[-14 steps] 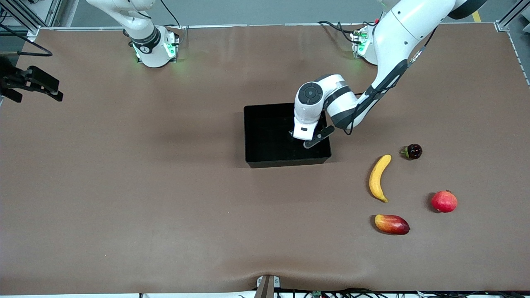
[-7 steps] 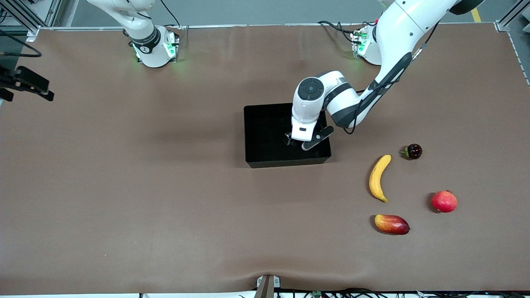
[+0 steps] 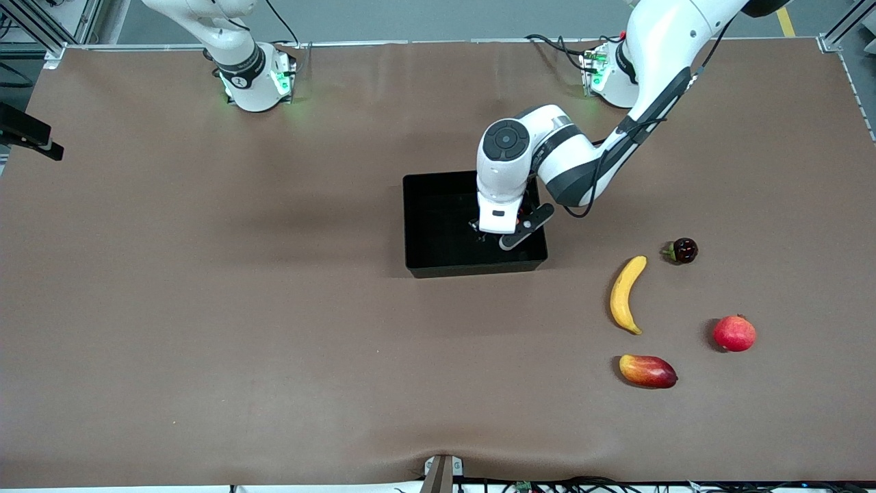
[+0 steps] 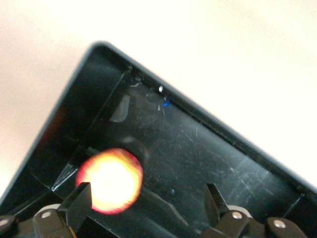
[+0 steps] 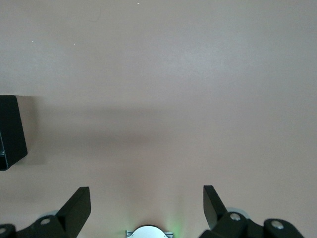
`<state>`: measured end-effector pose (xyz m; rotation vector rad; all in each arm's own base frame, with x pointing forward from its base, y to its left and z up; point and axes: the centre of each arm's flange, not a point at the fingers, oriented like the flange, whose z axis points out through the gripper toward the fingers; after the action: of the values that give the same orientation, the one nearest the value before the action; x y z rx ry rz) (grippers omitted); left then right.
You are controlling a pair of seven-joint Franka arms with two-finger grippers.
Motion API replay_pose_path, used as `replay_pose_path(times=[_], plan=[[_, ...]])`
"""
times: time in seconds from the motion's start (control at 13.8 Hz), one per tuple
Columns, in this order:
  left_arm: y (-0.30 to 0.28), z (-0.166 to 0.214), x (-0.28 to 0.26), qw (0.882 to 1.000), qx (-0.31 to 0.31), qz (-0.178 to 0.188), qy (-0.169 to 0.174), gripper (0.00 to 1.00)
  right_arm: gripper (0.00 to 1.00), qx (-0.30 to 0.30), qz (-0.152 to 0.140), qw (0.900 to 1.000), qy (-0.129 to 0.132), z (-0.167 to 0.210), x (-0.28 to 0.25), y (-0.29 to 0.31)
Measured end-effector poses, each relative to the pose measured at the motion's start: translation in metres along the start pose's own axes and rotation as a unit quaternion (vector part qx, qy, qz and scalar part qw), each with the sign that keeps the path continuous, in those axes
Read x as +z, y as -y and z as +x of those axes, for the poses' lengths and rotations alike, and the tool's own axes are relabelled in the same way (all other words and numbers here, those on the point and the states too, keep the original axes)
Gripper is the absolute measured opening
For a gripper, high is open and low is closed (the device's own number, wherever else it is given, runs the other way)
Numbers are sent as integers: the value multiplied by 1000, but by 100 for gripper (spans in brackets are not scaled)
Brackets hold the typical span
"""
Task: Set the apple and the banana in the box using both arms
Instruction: 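Lower the apple into the box and open the left gripper, then move the left gripper from the box to the yellow banana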
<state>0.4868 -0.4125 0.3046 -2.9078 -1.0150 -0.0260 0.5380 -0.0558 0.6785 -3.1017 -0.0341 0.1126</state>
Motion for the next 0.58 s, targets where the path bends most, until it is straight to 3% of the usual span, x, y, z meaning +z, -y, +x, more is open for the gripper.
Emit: replay_pose_path(times=[0.29, 0.58], plan=[[-7, 46, -53, 1000, 16, 19, 1, 100, 100, -3, 0, 1000, -1, 0, -1, 2], [28, 143, -76, 995, 92, 24, 23, 100, 100, -2, -1, 1000, -4, 0, -3, 1]])
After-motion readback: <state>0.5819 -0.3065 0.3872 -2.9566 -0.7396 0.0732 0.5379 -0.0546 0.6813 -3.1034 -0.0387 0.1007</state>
